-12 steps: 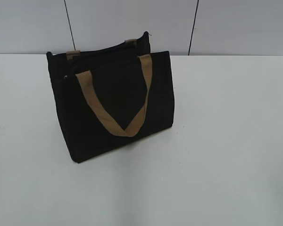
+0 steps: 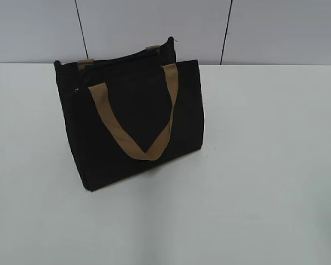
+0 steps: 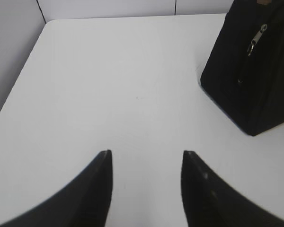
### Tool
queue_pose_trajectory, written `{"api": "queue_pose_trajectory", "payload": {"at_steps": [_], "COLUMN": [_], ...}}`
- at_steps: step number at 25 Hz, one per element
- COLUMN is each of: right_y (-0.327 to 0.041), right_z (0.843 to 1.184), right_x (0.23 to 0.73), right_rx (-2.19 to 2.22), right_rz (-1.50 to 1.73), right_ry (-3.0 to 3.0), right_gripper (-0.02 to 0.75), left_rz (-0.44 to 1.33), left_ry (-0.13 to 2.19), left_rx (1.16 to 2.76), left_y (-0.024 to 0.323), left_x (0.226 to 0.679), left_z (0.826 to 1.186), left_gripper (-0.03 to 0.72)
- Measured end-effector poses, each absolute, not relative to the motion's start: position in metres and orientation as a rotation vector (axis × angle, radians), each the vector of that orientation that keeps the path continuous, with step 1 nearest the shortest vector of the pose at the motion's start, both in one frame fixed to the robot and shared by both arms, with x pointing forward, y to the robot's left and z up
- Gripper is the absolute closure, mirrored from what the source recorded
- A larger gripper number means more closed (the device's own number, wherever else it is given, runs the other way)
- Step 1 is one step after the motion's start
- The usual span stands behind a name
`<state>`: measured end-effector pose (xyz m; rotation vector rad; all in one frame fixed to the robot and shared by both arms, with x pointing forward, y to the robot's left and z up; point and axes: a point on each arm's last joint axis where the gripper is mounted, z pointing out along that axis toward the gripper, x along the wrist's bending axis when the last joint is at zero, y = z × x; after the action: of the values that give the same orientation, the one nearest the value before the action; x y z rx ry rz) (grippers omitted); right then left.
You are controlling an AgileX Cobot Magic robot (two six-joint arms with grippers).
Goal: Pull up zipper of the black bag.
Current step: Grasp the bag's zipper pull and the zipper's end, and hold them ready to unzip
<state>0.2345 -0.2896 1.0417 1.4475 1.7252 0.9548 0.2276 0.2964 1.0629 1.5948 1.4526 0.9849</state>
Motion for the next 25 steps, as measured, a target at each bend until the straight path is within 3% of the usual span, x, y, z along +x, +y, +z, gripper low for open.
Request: {"api": "queue_pose_trajectory", "payload": {"at_steps": [19, 25], "right_y": [-0.2896, -0.2896], "right_z": [1.0417, 1.0417], "right_x": [0.2345, 0.2353], "right_rx": [1.448, 1.453], "right_rz": [0.955, 0.952], "right_ry": [1.725, 1.729], "right_gripper": [0.272, 0.272], "left_rz": [0.985, 0.955], "left_ry": [1.453, 1.482], "left_rx": [1.595, 1.624], "left_y": [0.2964, 0.2966], "left_x": [0.2276, 0.2348], "left_z": [1.0629, 1.0633], "left_gripper": [0.379, 0.300]}}
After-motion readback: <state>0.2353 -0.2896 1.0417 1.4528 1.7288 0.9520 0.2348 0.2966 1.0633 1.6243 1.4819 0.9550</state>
